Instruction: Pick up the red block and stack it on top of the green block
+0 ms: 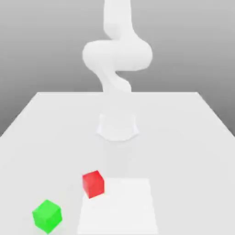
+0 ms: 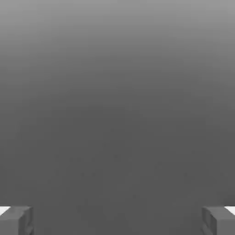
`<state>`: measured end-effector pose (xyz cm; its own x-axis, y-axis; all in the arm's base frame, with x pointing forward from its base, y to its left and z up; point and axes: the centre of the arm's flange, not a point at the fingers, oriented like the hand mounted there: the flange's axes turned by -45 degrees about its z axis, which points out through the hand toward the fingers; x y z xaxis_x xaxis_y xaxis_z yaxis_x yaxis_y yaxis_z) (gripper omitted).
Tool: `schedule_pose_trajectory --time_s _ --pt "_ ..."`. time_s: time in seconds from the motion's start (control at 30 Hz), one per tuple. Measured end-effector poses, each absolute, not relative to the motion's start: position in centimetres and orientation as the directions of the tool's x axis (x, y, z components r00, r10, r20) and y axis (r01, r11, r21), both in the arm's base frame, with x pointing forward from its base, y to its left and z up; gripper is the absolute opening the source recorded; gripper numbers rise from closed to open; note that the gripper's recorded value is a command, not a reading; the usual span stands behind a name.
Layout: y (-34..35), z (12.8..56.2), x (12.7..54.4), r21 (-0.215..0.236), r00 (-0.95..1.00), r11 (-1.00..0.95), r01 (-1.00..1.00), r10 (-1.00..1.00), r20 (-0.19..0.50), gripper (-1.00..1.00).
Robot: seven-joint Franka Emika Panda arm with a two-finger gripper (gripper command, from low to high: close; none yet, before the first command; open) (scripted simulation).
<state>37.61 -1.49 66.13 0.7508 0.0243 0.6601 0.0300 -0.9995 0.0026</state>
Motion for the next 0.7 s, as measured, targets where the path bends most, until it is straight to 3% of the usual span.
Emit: schedule_pose_trajectory --time_s 0.13,0.3,0.43,0.57,0.7 --pt "-3.5 56.2 41.6 0.021 0.834 -0.993 0.112 0.106 0.542 0.00" --pt "-5.0 43.7 43.1 0.034 0.900 -0.974 0.222 0.218 0.378 0.00" --pt "-5.8 33.6 41.6 0.031 0.920 -0.947 0.321 0.319 0.228 0.00" --pt "-6.9 23.4 37.1 0.012 0.900 -0.901 0.434 0.434 0.048 0.00" --pt "-7.3 19.6 35.9 0.005 0.887 -0.887 0.462 0.462 0.007 0.00"
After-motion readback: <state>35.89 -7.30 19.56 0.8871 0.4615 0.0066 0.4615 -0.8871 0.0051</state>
